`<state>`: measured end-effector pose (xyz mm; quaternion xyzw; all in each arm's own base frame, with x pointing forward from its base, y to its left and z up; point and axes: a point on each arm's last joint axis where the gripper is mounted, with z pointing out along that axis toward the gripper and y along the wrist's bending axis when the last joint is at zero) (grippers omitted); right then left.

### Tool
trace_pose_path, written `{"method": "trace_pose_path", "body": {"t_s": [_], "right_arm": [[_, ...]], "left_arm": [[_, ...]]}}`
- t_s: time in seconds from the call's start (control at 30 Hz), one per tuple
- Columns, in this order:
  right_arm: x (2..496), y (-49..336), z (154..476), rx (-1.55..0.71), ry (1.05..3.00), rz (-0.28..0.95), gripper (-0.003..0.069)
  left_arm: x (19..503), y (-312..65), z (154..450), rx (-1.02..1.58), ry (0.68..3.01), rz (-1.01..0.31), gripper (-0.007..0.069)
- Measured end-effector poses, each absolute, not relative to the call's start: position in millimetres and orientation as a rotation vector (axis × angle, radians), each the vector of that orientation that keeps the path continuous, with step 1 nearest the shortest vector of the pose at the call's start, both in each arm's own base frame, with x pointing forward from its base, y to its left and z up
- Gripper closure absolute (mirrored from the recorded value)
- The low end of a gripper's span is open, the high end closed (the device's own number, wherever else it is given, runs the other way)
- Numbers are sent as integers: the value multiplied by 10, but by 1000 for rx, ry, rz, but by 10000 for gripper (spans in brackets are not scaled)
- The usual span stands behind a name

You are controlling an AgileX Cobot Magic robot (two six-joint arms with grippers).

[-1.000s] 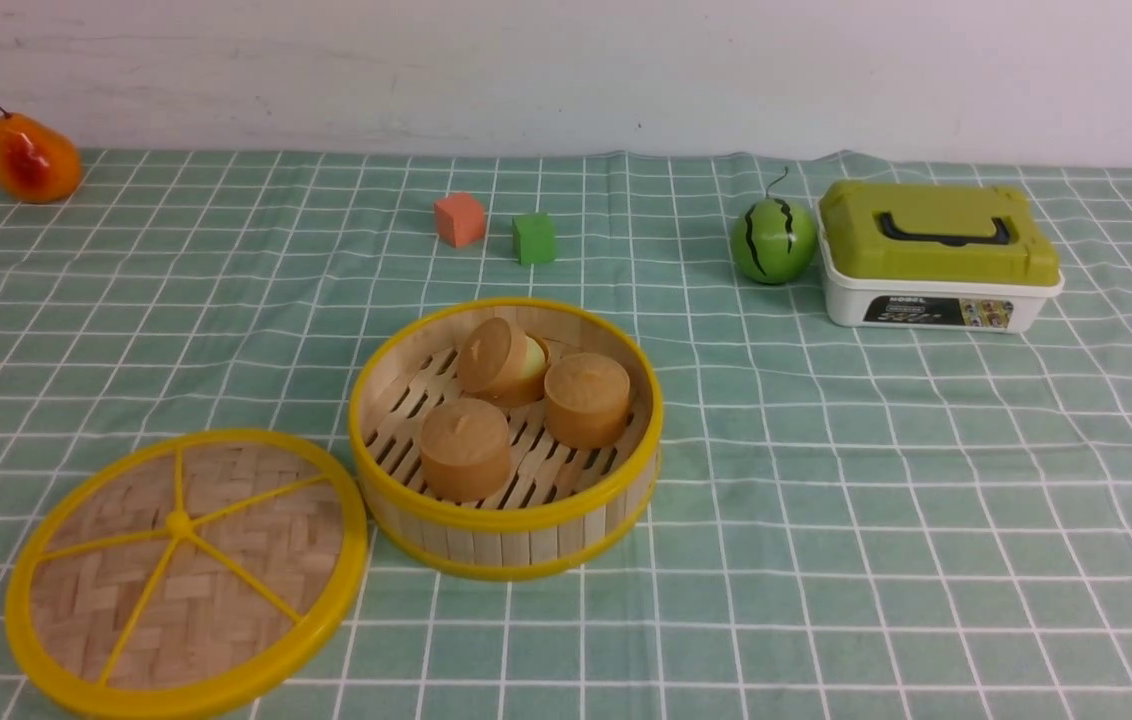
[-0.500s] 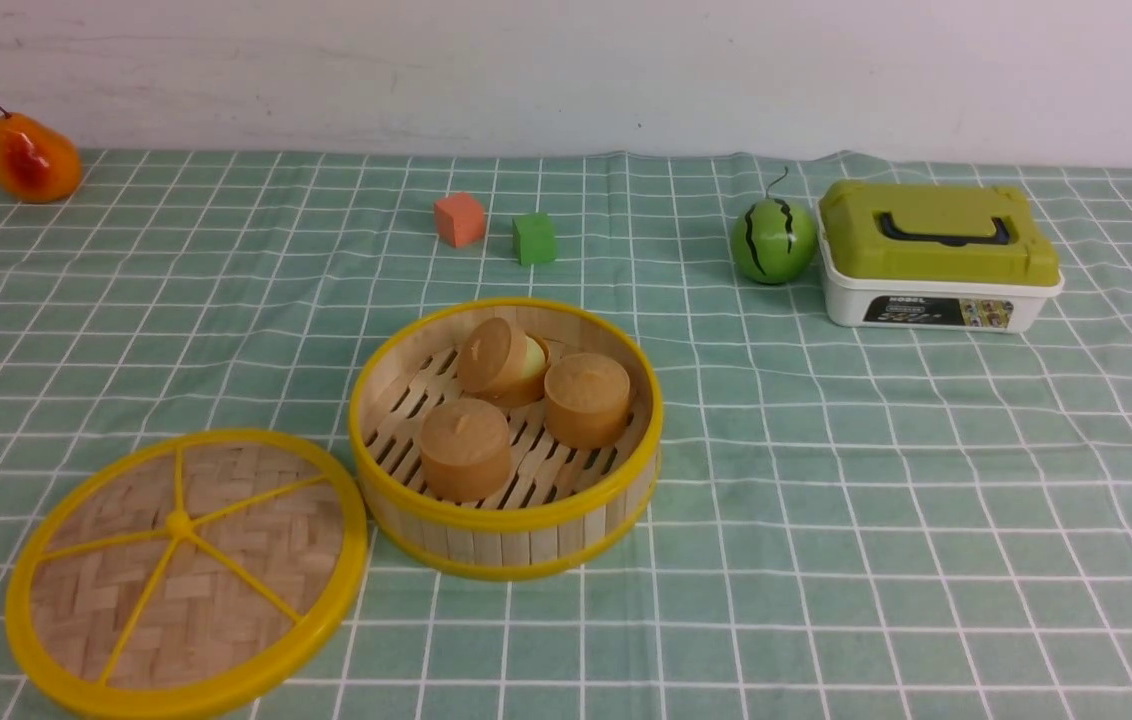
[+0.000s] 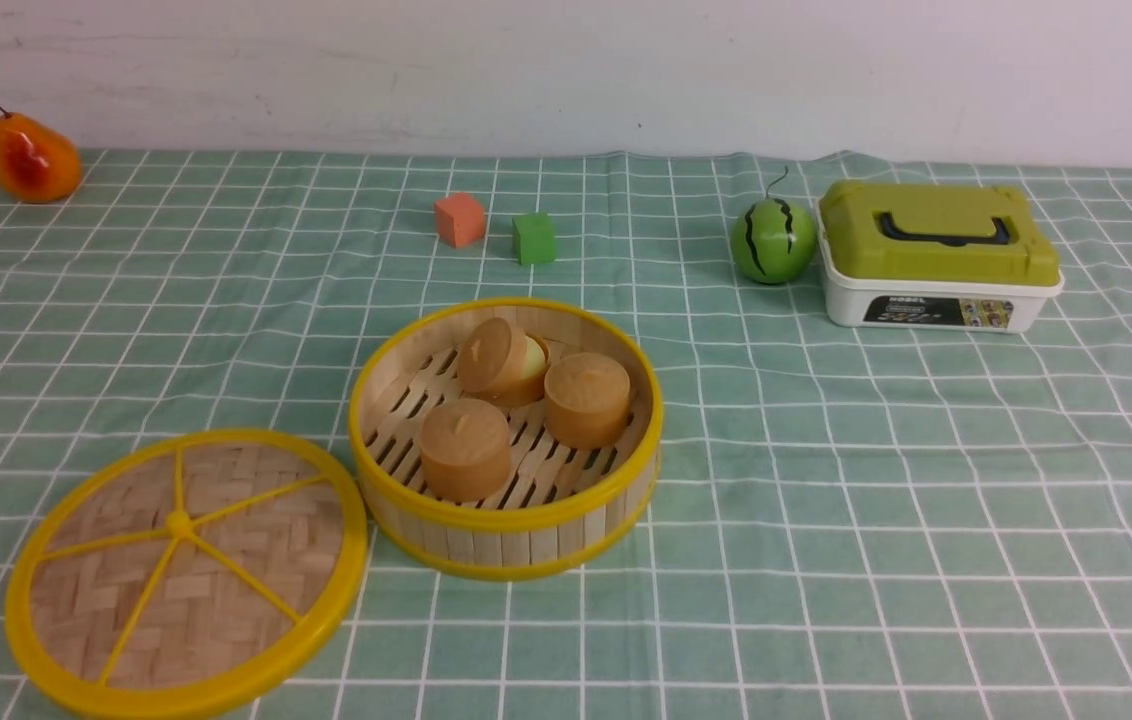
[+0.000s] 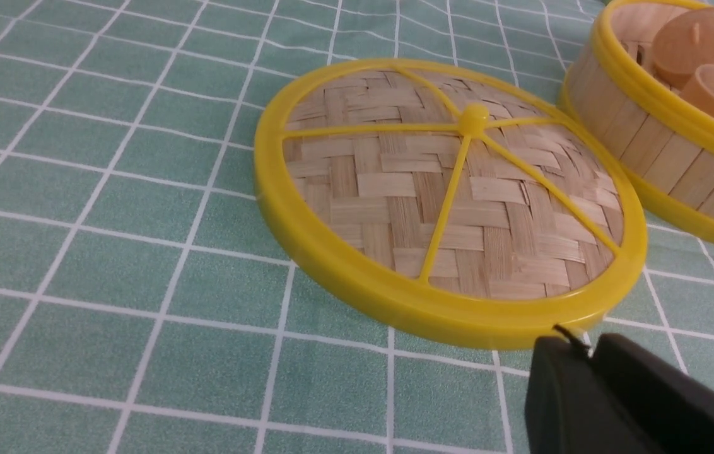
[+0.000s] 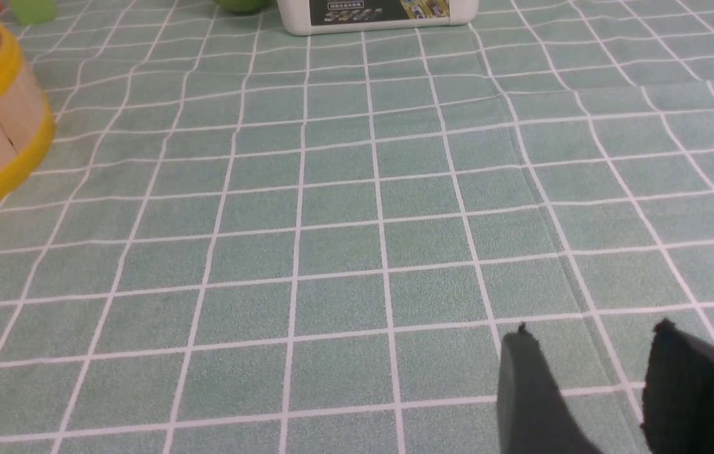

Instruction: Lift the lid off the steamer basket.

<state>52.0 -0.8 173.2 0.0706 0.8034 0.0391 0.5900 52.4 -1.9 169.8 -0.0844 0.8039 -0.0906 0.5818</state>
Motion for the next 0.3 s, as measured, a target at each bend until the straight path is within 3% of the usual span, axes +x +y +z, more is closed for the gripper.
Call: {"method": "trace_pose_path", "body": {"t_s": [0.3], "right_arm": [[520, -8, 1732, 164, 1870, 91, 418]], "left_arm": [[524, -19, 1697, -197, 1878, -212, 554]]}}
